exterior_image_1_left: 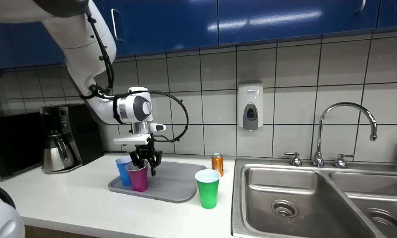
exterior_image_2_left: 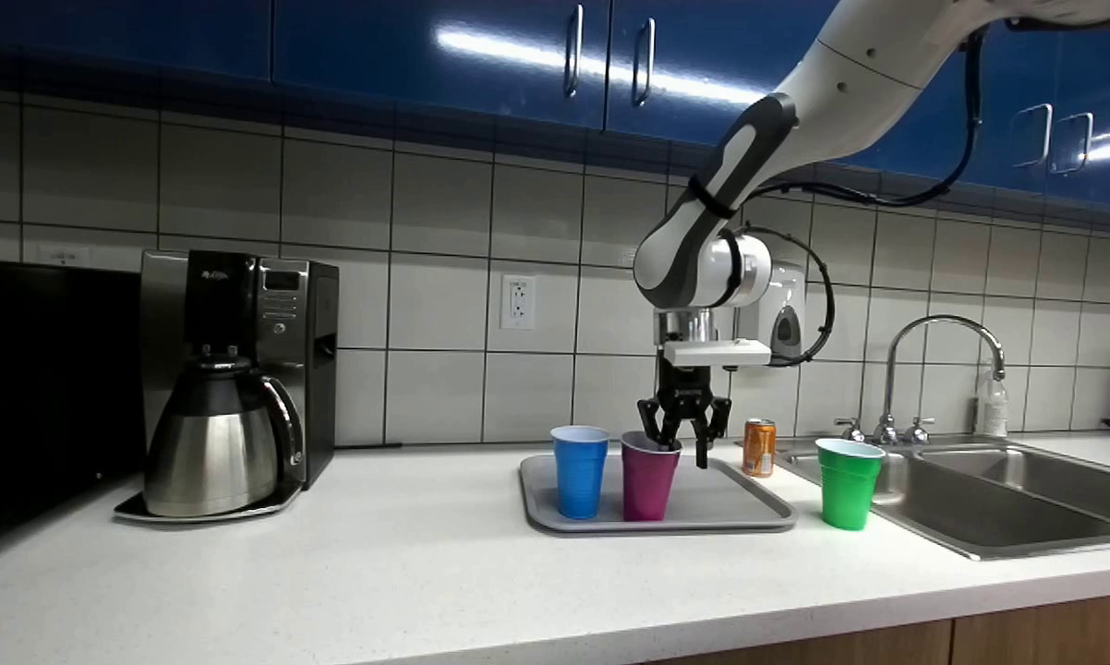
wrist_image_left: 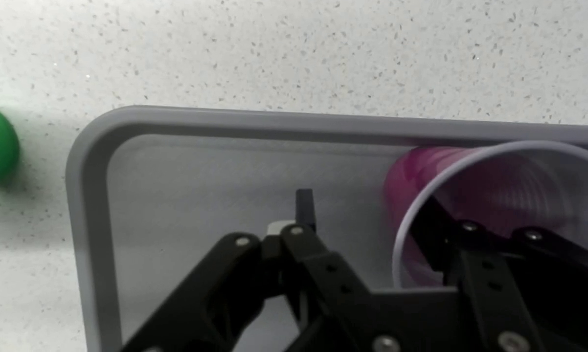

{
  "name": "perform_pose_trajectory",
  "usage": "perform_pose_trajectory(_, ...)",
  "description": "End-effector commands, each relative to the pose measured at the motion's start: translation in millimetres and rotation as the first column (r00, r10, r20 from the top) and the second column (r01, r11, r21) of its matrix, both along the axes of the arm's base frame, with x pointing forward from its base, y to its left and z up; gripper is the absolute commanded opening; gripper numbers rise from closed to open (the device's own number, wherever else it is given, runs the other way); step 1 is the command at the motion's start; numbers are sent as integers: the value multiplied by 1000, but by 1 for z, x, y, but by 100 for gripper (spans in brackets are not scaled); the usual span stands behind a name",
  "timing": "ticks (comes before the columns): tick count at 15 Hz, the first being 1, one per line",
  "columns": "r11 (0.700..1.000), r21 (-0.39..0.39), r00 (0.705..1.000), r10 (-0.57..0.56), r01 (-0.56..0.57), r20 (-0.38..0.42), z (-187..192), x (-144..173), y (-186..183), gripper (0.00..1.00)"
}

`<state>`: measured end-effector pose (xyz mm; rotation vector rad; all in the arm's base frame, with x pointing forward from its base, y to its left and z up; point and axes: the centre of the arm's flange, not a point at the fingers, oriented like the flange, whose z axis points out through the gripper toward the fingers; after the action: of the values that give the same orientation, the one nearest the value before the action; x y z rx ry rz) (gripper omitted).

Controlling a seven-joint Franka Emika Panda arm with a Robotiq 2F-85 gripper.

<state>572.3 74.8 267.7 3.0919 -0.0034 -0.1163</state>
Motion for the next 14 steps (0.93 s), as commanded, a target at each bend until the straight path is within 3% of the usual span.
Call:
perform_pose_trajectory(1,1000,-15,1000,-5,6,18,3,6,4,23)
perform_pose_trajectory(4,1000,-16,1000,-4,5,19,3,6,5,1)
perform_pose_trajectory(10,1000,-4,1000,-9,9,26,7,9,6,2)
perform_pose_trajectory(14,998,44,999,-35,34,27,18,8,-2,2)
